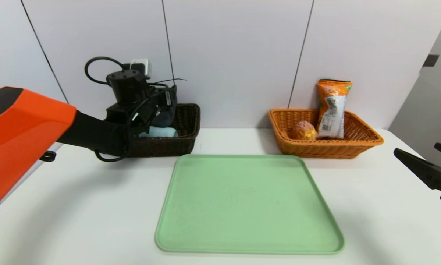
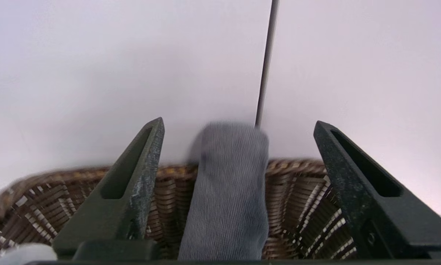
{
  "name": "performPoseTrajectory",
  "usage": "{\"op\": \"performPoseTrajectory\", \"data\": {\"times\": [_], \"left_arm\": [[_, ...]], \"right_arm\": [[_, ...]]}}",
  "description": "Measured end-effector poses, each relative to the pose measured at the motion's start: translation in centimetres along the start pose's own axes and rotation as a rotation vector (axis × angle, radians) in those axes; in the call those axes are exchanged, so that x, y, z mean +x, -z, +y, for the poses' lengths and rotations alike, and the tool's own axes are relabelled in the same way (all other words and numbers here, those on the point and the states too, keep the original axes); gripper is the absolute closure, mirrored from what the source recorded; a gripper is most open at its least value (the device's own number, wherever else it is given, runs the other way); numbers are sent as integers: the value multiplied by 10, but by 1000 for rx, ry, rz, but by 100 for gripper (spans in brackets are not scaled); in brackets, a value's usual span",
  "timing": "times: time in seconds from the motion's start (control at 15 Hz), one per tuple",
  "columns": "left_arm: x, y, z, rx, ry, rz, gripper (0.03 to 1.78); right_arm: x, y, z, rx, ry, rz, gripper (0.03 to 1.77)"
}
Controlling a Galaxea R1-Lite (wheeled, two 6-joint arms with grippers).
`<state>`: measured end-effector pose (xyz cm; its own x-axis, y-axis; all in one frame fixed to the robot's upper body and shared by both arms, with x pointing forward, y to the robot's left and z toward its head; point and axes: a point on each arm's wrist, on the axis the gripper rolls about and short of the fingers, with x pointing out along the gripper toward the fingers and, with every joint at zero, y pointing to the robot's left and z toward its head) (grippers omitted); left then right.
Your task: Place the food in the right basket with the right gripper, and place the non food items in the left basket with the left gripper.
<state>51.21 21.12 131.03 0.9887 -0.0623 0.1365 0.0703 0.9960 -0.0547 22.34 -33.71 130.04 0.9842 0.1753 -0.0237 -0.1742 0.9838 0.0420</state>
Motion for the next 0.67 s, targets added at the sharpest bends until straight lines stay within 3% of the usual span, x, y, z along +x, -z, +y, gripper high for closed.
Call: {"op": "performPoseTrajectory", "data": {"times": [0.27,0.47,0.67], "left_arm": [[-23,-48,5,-4,-14,39,25],[-54,-82,18,-40,-112,112,21],[-101,-92,37,-42,-207,195,17]], "right_arm": [[1,-4,0,-2,0,-14,10],[3,-15,0,-12,6,-50,10],[-2,-28,1,-23,26,-91,10]]}}
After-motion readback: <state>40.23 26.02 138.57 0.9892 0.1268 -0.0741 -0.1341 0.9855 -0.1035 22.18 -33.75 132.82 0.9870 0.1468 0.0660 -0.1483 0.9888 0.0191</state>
